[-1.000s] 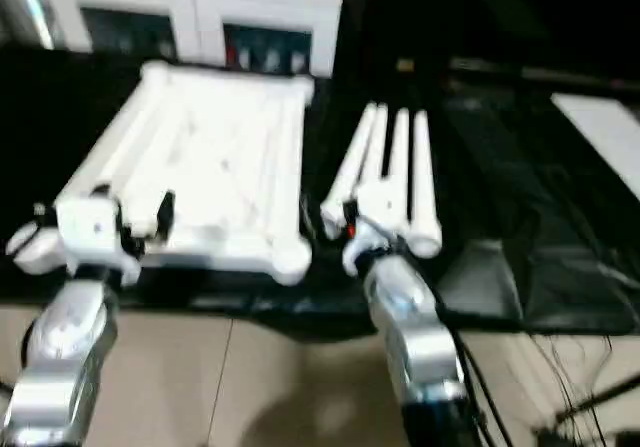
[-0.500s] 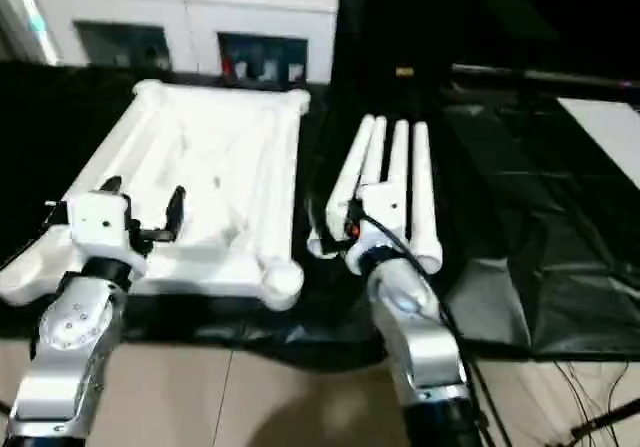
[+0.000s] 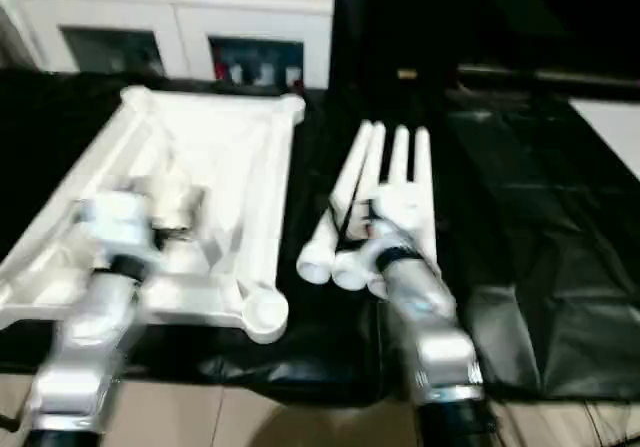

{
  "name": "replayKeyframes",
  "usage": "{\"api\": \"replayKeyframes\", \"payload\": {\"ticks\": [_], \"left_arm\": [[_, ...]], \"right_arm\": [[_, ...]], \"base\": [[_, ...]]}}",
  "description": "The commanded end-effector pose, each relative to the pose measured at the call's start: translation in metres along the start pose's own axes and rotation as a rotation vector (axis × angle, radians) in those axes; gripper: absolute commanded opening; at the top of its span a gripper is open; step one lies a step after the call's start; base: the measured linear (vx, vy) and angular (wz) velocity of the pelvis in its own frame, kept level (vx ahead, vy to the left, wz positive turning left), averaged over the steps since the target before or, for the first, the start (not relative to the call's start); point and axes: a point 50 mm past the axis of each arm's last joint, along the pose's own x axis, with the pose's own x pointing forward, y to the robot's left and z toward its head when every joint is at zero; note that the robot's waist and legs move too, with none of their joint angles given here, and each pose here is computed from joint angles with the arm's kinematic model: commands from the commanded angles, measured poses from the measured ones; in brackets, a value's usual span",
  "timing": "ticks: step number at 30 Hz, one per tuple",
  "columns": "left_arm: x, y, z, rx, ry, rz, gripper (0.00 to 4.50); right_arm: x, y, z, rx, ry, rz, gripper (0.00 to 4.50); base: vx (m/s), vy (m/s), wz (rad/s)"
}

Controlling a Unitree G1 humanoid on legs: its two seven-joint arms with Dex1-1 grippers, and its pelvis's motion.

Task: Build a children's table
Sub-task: Move to table

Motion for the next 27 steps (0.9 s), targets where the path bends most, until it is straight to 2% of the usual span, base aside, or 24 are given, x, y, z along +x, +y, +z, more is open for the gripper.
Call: {"api": "replayKeyframes", "payload": {"ticks": [1,10,14,21,24,27], "left_arm": [[-0.0005,0.0088,0.0026,0.035,-0.016,0.021,4.49],[0.0009,0.0037,0.0011,0.037,-0.005,-0.017,4.49],[0.0006,0.0040,0.0009,0.033,-0.006,-0.012,4.49],[0.0008,0.0060,0.0012,0.031,-0.005,0.003,4.49],[0.0019,0.0084,0.0039,0.097,-0.019,0.031,4.49],[0.0028,0.0085,0.0038,0.102,-0.016,0.040,4.49]], "right_arm": [[0.0032,0.0096,0.0049,0.005,-0.021,0.026,4.50],[0.0022,0.0049,0.0030,0.022,-0.010,0.006,4.50],[0.0023,0.0039,0.0033,0.025,-0.012,0.005,4.50],[0.0037,0.0053,0.0036,0.007,-0.009,0.020,4.50],[0.0041,0.0055,0.0038,0.008,-0.009,0.020,4.50],[0.0045,0.0059,0.0039,0.008,-0.009,0.021,4.50]], "base": [[0.068,-0.044,0.04],[0.057,0.040,0.01],[-0.061,0.090,-0.39],[-0.109,0.239,-0.38],[-0.093,0.188,-0.05],[-0.100,0.142,-0.12]]}}
